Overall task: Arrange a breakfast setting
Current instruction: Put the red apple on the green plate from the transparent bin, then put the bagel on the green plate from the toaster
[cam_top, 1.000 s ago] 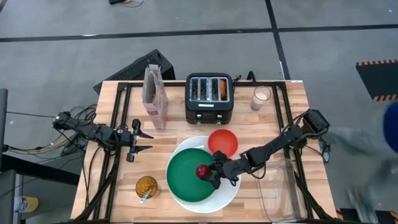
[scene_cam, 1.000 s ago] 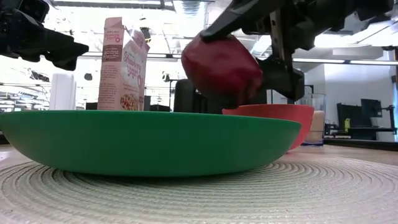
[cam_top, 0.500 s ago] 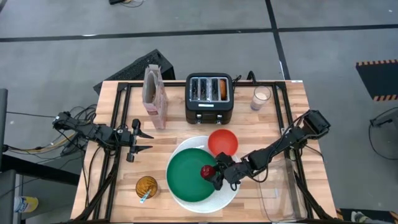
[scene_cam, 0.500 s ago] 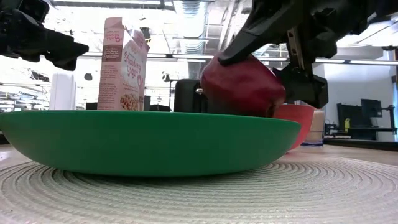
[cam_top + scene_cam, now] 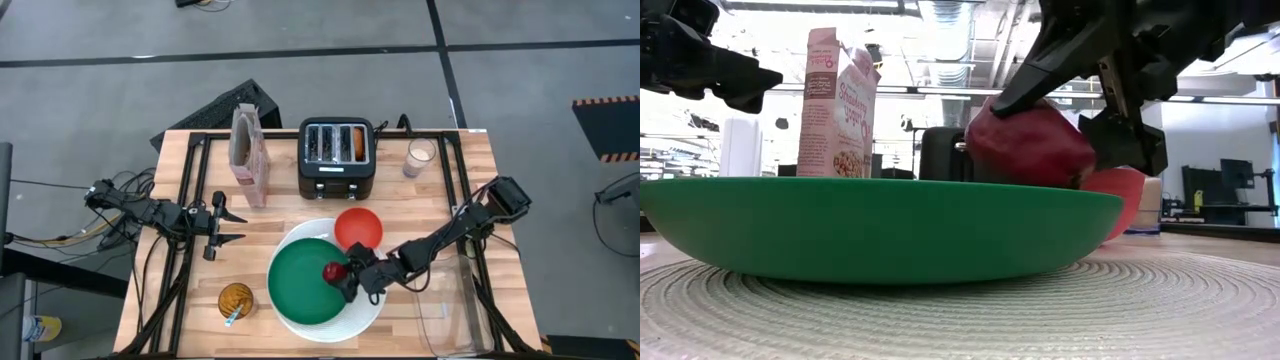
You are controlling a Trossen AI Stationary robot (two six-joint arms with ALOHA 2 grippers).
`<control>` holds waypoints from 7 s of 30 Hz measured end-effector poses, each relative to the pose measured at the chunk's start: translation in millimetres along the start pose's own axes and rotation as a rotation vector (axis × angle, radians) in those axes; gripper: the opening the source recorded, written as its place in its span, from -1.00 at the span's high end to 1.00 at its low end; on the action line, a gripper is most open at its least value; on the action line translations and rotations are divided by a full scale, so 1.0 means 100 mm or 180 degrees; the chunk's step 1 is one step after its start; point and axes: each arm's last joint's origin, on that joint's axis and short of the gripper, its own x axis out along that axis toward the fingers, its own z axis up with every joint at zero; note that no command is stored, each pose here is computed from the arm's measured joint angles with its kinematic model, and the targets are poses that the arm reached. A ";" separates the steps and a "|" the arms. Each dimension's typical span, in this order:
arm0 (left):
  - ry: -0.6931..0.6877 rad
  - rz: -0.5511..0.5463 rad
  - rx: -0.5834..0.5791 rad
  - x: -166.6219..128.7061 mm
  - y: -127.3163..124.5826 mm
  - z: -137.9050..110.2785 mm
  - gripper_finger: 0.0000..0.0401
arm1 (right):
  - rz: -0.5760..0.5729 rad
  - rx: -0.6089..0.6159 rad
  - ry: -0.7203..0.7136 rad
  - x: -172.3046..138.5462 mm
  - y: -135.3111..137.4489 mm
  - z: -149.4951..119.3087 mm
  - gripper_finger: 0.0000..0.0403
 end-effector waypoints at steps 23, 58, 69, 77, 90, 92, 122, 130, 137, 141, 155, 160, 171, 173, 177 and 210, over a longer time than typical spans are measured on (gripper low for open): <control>0.0001 0.0001 0.0001 0.00 0.00 0.00 0.15 | 0.0175 0.0067 0.0245 0.20 -0.06 -0.06 -0.77; 0.0001 0.0001 0.0001 0.00 0.00 0.00 0.15 | 0.0351 0.0074 0.0229 0.18 -0.01 -0.01 -0.98; 0.0001 0.0000 0.0001 0.00 0.00 0.00 0.15 | 0.0656 -0.0099 -0.0059 -0.21 0.15 0.38 -0.97; 0.0001 0.0000 0.0001 0.00 0.00 0.00 0.15 | 0.0610 -0.0303 -0.0323 -0.62 0.10 0.82 -0.97; 0.0000 0.0001 0.0000 0.00 0.00 0.00 0.15 | 0.0183 -0.0247 -0.1227 -1.01 -0.30 1.72 -0.97; 0.0001 0.0000 0.0001 0.00 0.00 0.00 0.15 | 0.0028 -0.0295 -0.1324 -1.04 -0.38 1.87 -0.97; -0.0001 0.0001 0.0000 0.00 0.00 0.00 0.15 | -0.1728 -0.0296 -0.1328 -1.10 -1.20 3.02 -0.80; -0.0001 0.0000 0.0000 0.00 0.00 0.00 0.15 | -0.2146 -0.0324 -0.0974 -0.94 -1.16 3.13 -0.80; -0.0001 0.0001 0.0000 0.00 0.00 0.00 0.15 | -0.2327 -0.0142 -0.0779 -0.78 -1.26 3.10 -0.80; 0.0000 0.0001 -0.0001 0.00 0.00 0.00 0.15 | -0.2433 -0.0105 -0.0677 -0.71 -1.31 3.07 -0.80; -0.0001 0.0001 0.0000 0.00 0.00 0.00 0.15 | -0.2624 -0.0052 -0.0509 -0.51 -1.49 3.05 -0.59; 0.0001 0.0001 0.0000 0.00 0.00 0.00 0.15 | -0.2654 0.0001 -0.0519 -0.52 -1.52 3.07 -0.50; 0.0000 0.0001 0.0000 0.00 0.00 0.00 0.15 | -0.2671 0.0142 -0.0574 -0.54 -1.56 3.09 -0.44; 0.0000 0.0001 0.0001 0.00 0.00 0.00 0.15 | -0.2668 0.0177 -0.0588 -0.54 -1.56 3.09 -0.43; -0.0001 0.0001 0.0000 0.00 0.00 0.00 0.15 | -0.2631 0.0216 -0.0581 -0.54 -1.56 3.08 -0.38; 0.0000 0.0000 0.0000 0.00 0.00 0.00 0.15 | -0.2563 0.0448 -0.0638 -0.52 -1.54 3.06 0.50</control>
